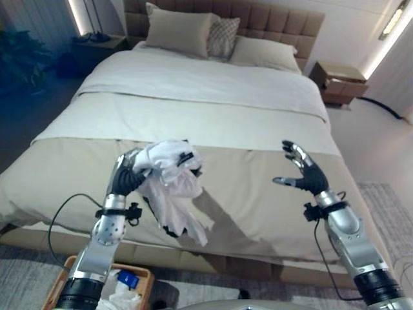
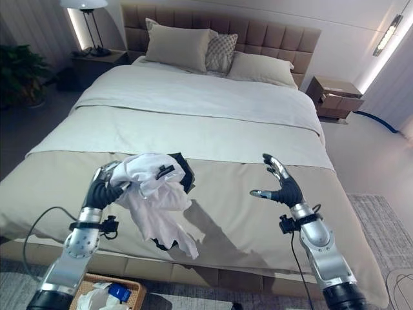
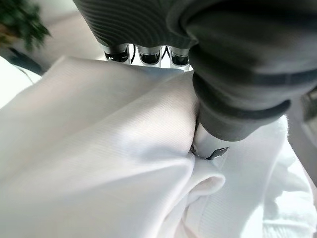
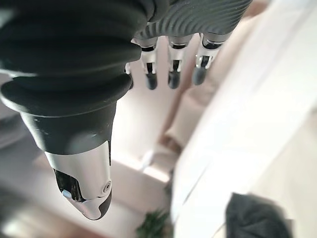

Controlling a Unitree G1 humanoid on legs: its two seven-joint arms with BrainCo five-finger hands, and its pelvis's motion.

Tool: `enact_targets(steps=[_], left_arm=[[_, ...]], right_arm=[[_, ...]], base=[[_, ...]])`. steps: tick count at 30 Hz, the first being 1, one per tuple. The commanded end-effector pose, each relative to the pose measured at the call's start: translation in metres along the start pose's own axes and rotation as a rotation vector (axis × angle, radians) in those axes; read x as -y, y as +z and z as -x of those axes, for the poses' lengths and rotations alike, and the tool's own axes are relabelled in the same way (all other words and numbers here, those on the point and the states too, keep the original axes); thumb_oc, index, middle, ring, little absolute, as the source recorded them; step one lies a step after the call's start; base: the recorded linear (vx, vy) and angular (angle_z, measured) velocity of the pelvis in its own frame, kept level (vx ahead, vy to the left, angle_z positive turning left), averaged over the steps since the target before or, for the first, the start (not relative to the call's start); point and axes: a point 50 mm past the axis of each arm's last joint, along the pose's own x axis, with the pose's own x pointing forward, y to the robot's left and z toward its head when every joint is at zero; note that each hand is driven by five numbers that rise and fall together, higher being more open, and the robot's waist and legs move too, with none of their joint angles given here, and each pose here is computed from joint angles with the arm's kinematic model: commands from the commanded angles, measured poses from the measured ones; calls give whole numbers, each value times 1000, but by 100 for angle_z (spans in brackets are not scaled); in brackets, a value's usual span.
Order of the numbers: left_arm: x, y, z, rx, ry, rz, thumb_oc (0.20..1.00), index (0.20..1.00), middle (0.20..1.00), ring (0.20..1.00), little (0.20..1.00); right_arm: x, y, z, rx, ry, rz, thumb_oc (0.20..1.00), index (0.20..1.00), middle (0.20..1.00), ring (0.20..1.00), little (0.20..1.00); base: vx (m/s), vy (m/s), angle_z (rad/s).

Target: Pick up clothes into the bucket

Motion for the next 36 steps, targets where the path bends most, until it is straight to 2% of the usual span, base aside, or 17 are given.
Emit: enact_targets(steps=[1, 7, 14, 18, 24, 36], left_arm=[[-31, 33, -16, 205, 172, 82, 200, 200, 200, 200, 200], [-34, 32, -23, 193, 223, 83, 200, 200, 200, 200, 200], [-36, 49, -47, 269, 283, 102, 200, 200, 200, 200, 200], [-42, 50, -48, 278, 324, 111, 200, 200, 200, 200, 200], [-66, 61, -50, 342, 418, 16, 200, 200, 200, 200, 200], [-99, 97, -87, 470, 620, -64, 200, 200, 200, 200, 200]], right_arm=[[3, 14, -10, 105, -77, 45, 1000, 1000, 1000, 1000, 1000], [-11, -16, -4, -13, -136, -16, 1000, 1000, 1000, 1000, 1000], [-5, -3, -13, 39, -138, 21, 1000, 1000, 1000, 1000, 1000], [-3, -5, -12, 28, -175, 6, 1000, 1000, 1000, 1000, 1000], [-6, -4, -21, 32, -206, -23, 1000, 1000, 1000, 1000, 1000], [-12, 20, -41, 135, -208, -72, 1000, 1000, 1000, 1000, 1000]], base=[[-43, -25, 38], [-116, -88, 81], [-128, 4, 88], [-10, 129, 16], [-78, 77, 15], [-73, -1, 11]])
